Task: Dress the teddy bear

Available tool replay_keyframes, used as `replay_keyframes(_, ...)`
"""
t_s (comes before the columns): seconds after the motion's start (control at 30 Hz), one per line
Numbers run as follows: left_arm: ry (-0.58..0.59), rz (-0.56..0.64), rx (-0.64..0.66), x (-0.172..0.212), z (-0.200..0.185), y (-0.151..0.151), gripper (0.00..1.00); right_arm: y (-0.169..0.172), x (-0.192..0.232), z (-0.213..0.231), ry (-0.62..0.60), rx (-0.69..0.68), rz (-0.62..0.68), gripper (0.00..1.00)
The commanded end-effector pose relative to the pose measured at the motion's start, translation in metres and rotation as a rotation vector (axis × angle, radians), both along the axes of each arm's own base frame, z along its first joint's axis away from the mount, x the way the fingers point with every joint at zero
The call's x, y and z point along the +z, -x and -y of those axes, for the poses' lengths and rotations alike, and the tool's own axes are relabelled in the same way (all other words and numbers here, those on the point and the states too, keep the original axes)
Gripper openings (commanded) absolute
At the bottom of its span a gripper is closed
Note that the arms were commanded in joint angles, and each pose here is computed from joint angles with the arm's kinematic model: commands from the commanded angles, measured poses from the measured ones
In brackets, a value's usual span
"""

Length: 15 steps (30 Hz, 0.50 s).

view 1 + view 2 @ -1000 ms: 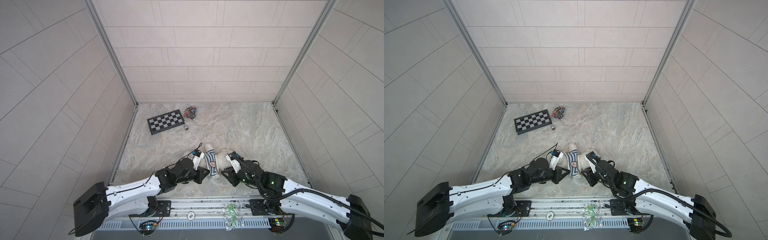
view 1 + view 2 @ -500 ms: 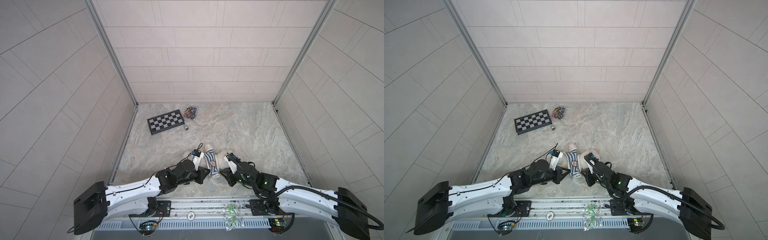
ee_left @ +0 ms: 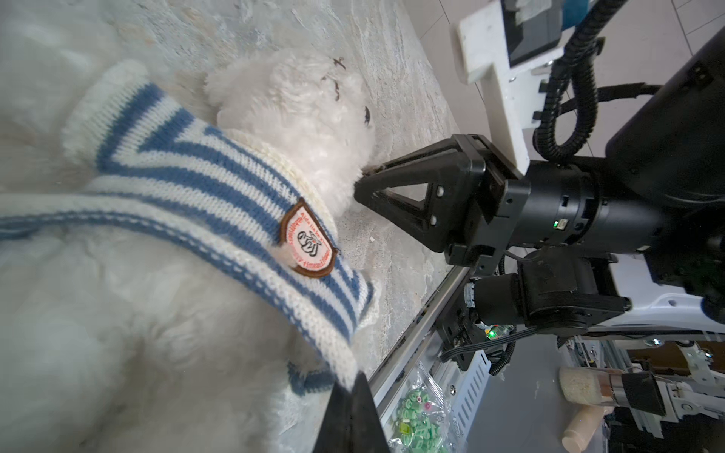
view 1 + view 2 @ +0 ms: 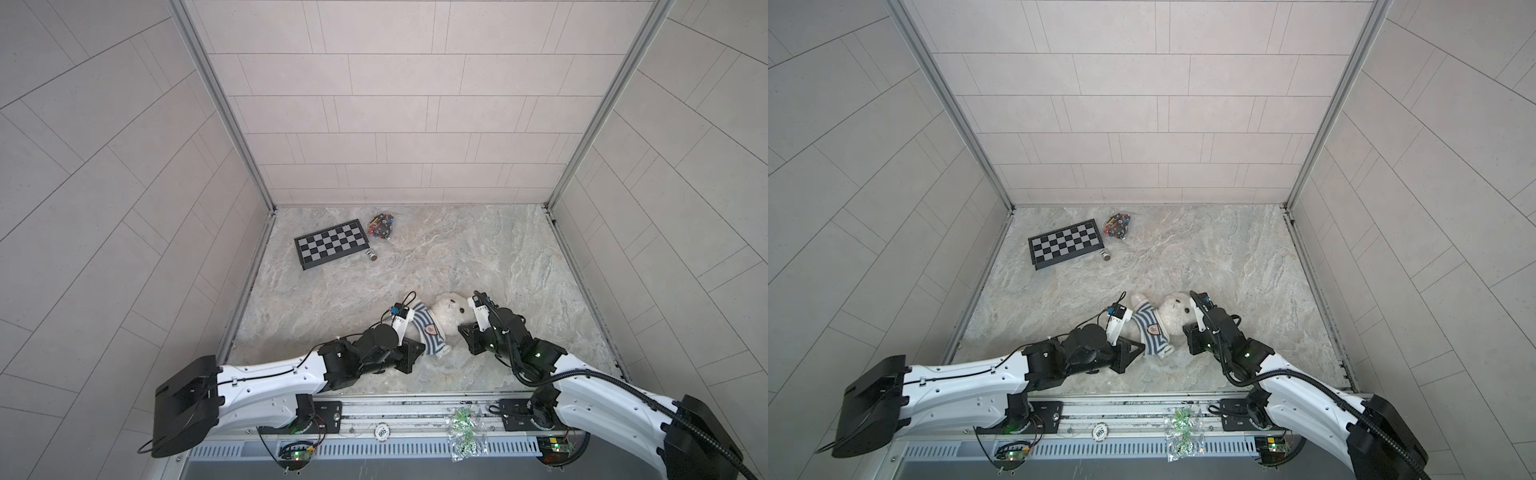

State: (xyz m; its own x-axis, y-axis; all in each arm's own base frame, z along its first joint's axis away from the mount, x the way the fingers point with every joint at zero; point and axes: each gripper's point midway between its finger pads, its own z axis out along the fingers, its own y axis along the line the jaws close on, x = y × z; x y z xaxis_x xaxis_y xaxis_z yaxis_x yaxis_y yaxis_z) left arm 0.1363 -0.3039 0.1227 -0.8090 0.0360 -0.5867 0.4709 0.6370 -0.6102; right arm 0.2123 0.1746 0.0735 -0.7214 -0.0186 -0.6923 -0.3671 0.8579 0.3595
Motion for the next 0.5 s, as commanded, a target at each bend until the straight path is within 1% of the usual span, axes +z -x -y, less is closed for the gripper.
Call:
replay_keyframes(0.0, -0.079, 0.022, 0.040, -0.007, -0.019, -0.003, 0.02, -0.001, 0.006, -0.003, 0.015, 0.033, 0.010, 0.16)
replay_keyframes(0.03, -0.085, 0.025, 0.044, -0.007, -0.022, -0.003, 0.05, -0.001, 0.007, -0.003, 0.015, 0.035, 0.010, 0.16)
replay_keyframes(0.1, -0.096, 0.043, 0.047, -0.002, -0.028, -0.002, 0.16, -0.001, 0.010, -0.005, 0.006, 0.040, 0.015, 0.16)
replay_keyframes(0.17, -0.084, 0.070, 0.032, 0.010, -0.031, -0.001, 0.28, 0.000, 0.013, -0.006, 0.000, 0.048, 0.019, 0.16)
replay_keyframes(0.2, -0.075, 0.087, 0.016, 0.019, -0.031, 0.000, 0.31, 0.000, 0.015, -0.006, -0.004, 0.049, 0.025, 0.16)
replay_keyframes(0.33, -0.096, 0.144, -0.040, 0.046, -0.031, 0.003, 0.34, 0.002, 0.021, -0.005, -0.011, 0.056, 0.039, 0.17)
replay_keyframes(0.47, -0.125, 0.178, -0.104, 0.062, -0.013, 0.000, 0.34, 0.004, 0.023, -0.007, -0.022, 0.065, 0.041, 0.17)
